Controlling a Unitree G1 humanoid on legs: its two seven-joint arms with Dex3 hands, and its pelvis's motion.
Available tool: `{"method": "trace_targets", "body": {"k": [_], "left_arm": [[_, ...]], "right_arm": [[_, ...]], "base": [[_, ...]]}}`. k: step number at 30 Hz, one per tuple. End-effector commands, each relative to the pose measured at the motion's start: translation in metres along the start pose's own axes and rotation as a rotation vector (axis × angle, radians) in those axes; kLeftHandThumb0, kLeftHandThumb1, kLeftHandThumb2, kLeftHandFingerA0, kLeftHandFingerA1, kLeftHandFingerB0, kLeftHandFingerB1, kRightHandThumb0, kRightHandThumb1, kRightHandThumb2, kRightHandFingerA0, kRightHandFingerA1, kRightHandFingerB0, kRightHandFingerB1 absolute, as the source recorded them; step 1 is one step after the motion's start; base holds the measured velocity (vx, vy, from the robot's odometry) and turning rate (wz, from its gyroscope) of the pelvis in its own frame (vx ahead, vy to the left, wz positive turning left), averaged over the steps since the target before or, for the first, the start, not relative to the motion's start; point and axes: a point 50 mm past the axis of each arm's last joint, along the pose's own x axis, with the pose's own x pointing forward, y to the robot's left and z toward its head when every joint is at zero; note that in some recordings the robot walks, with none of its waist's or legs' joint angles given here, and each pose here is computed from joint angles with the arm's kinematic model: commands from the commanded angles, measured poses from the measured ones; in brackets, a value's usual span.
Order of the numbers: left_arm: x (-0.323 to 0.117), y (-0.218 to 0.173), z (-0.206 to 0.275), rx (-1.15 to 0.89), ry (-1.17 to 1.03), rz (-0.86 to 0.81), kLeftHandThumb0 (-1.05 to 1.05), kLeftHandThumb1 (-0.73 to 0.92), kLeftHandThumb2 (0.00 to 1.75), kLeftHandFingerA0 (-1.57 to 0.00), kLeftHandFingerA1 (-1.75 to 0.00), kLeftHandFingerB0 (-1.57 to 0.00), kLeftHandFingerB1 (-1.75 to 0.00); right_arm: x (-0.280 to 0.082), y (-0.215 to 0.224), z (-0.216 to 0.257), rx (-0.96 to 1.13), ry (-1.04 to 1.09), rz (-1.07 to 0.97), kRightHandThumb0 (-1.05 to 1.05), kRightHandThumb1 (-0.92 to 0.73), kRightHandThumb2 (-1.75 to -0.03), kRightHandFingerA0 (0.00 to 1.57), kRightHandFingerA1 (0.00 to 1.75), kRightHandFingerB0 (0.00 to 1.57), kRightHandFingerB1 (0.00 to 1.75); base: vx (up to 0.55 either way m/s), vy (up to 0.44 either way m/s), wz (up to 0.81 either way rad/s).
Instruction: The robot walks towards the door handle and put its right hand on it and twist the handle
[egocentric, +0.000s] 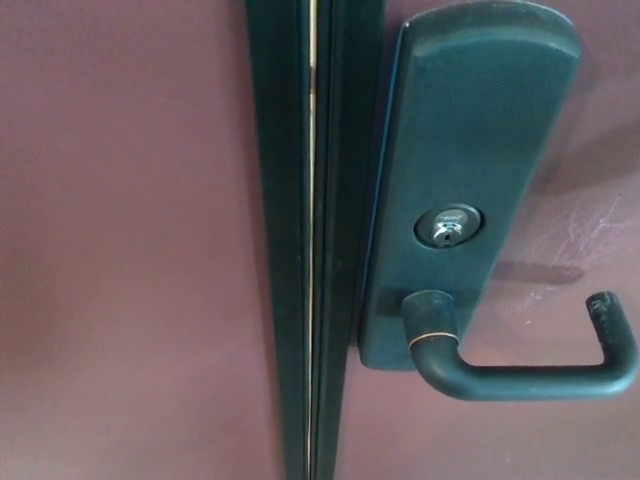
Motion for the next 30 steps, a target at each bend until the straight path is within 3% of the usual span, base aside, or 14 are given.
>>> {"method": "trace_targets", "body": {"k": [1,13,14,18,19,23,24,25,30], "left_arm": [[0.0,0.001,0.001,-0.007,0.011,-0.007,-0.28,0.52,0.57,-0.8,-0.74,-0.61,-0.66],[-0.002,0.002,-0.007,0.011,0.031,-0.013,-0.27,0.52,0.56,-0.79,-0.72,-0.61,-0.65],[-0.002,0.002,-0.007,0.011,0.033,-0.011,-0.27,0.52,0.56,-0.79,-0.73,-0.6,-0.65],[-0.002,0.002,-0.008,0.011,0.034,-0.012,-0.26,0.52,0.56,-0.79,-0.73,-0.6,-0.65],[-0.002,0.001,-0.008,0.008,0.035,-0.013,-0.26,0.52,0.56,-0.79,-0.73,-0.6,-0.65],[-0.002,0.001,-0.008,0.002,0.036,-0.018,-0.26,0.52,0.56,-0.79,-0.72,-0.61,-0.66],[-0.002,0.001,-0.008,0.002,0.036,-0.019,-0.27,0.52,0.56,-0.79,-0.72,-0.61,-0.65],[-0.002,0.002,-0.008,0.005,0.035,-0.02,-0.27,0.52,0.56,-0.79,-0.72,-0.61,-0.65],[-0.002,0.002,-0.01,0.023,0.04,-0.026,-0.27,0.52,0.56,-0.8,-0.72,-0.61,-0.65]], "right_arm": [[0.018,0.002,0.004,-0.006,0.055,0.151,-0.69,-0.33,-0.72,0.79,0.61,0.59,0.49],[0.058,0.017,0.012,-0.064,0.068,0.299,-0.67,-0.34,-0.74,0.74,0.59,0.53,0.47],[0.06,0.018,0.012,-0.066,0.064,0.305,-0.71,-0.42,-0.56,0.7,0.48,0.62,0.41],[0.067,0.023,0.015,-0.087,0.053,0.322,-0.66,-0.44,-0.55,0.69,0.49,0.59,0.41],[0.067,0.023,0.016,-0.096,0.057,0.329,-0.65,-0.37,-0.78,0.66,0.6,0.44,0.46],[0.067,0.025,0.021,-0.124,0.065,0.338,-0.68,-0.43,-0.79,0.59,0.59,0.39,0.44],[0.066,0.025,0.022,-0.127,0.067,0.338,-0.62,-0.48,-0.55,0.57,0.48,0.5,0.39],[0.066,0.027,0.022,-0.127,0.066,0.338,-0.6,-0.4,-0.8,0.53,0.59,0.39,0.48],[0.064,0.04,0.022,-0.139,0.071,0.358,-0.6,-0.42,-0.8,0.46,0.57,0.36,0.48]], "base": [[0.0,0.0,0.0],[0.0,0.0,0.0],[0.0,0.0,0.0],[0.0,0.0,0.0],[0.0,0.0,0.0],[0.0,0.0,0.0],[0.0,0.0,0.0],[0.0,0.0,0.0],[0.0,0.0,0.0]]}}
